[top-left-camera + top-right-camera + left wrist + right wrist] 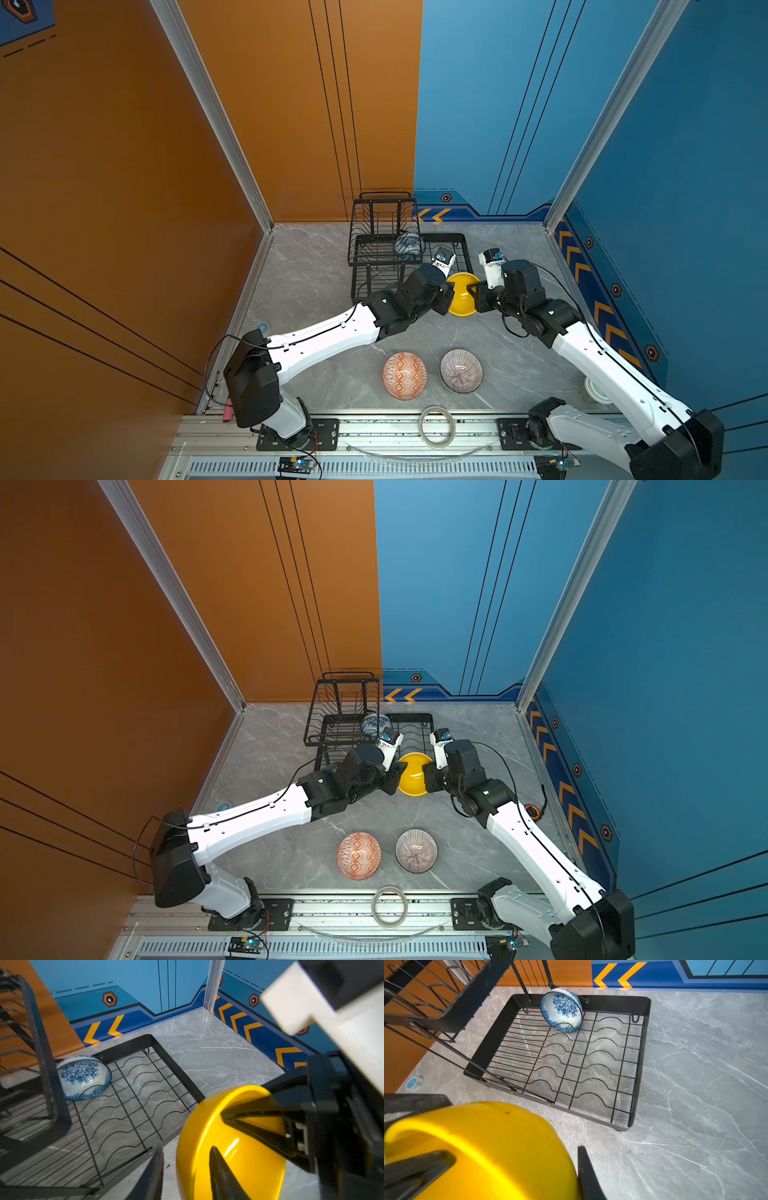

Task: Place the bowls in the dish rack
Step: 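Lift the yellow bowl with the right gripper while the left gripper releases and withdraws, then lower the yellow bowl with the right gripper into the lower rack slots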

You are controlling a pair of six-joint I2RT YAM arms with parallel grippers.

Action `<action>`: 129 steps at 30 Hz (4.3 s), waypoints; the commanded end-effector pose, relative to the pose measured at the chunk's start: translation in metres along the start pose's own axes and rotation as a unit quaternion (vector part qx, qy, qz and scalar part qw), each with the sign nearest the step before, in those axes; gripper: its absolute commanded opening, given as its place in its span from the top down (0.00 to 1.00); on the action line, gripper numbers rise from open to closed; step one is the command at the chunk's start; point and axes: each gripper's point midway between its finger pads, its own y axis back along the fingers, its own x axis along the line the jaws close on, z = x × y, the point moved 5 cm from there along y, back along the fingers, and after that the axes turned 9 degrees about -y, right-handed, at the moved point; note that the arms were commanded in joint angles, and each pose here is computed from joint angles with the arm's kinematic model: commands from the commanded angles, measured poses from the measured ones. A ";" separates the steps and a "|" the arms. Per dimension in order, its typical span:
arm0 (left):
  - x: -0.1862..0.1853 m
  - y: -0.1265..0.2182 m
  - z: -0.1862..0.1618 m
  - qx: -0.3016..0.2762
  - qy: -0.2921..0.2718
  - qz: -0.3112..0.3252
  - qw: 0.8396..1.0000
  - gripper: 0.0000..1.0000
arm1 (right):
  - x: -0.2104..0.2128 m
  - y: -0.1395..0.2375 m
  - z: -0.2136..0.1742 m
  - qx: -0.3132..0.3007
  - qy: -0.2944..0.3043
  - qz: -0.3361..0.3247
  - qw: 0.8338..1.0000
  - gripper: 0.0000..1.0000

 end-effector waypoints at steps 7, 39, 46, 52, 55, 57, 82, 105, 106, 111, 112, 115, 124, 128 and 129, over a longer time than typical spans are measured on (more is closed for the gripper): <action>0.028 0.041 -0.025 0.029 0.007 -0.021 0.999 0.02 | 0.011 0.019 0.020 -0.059 0.071 -0.025 0.995 1.00; 0.082 0.090 -0.092 0.079 0.017 0.044 0.996 0.02 | 0.000 -0.031 0.105 -0.252 0.276 -0.116 0.920 1.00; 0.091 0.089 -0.082 0.053 0.026 0.041 0.997 0.02 | -0.007 -0.078 0.127 -0.259 0.332 -0.114 0.900 1.00; 0.094 0.085 -0.074 0.052 0.029 0.035 0.998 0.02 | -0.022 -0.135 0.142 -0.271 0.394 -0.171 0.862 1.00; 0.094 0.086 -0.070 0.051 0.030 0.032 0.998 0.02 | -0.030 -0.163 0.148 -0.280 0.424 -0.204 0.837 1.00; 0.096 0.086 -0.071 0.054 0.032 0.035 0.997 0.02 | -0.035 -0.177 0.151 -0.285 0.436 -0.225 0.823 1.00; 0.105 0.070 -0.092 0.089 0.061 0.027 0.994 0.02 | -0.070 -0.266 0.137 -0.255 0.582 -0.322 0.702 1.00; 0.106 0.074 -0.095 0.076 0.075 0.018 0.994 0.02 | -0.080 -0.279 0.113 -0.227 0.635 -0.317 0.667 1.00; 0.106 0.074 -0.095 0.076 0.075 0.018 0.994 0.02 | -0.080 -0.279 0.113 -0.226 0.633 -0.318 0.669 1.00; 0.106 0.075 -0.097 0.074 0.077 0.016 0.994 0.02 | -0.081 -0.282 0.110 -0.218 0.631 -0.314 0.675 1.00; 0.107 0.076 -0.098 0.074 0.078 0.017 0.994 0.02 | -0.081 -0.283 0.108 -0.215 0.633 -0.312 0.675 1.00; 0.106 0.077 -0.098 0.072 0.080 0.016 0.994 0.02 | -0.082 -0.283 0.104 -0.212 0.635 -0.308 0.676 1.00; 0.107 0.078 -0.097 0.066 0.082 0.014 0.994 0.02 | -0.081 -0.280 0.099 -0.211 0.637 -0.302 0.678 1.00; 0.107 0.078 -0.096 0.064 0.083 0.012 0.994 0.02 | -0.080 -0.281 0.097 -0.208 0.639 -0.297 0.678 1.00; 0.108 0.078 -0.097 0.065 0.083 0.013 0.994 0.02 | -0.080 -0.281 0.098 -0.208 0.638 -0.297 0.679 1.00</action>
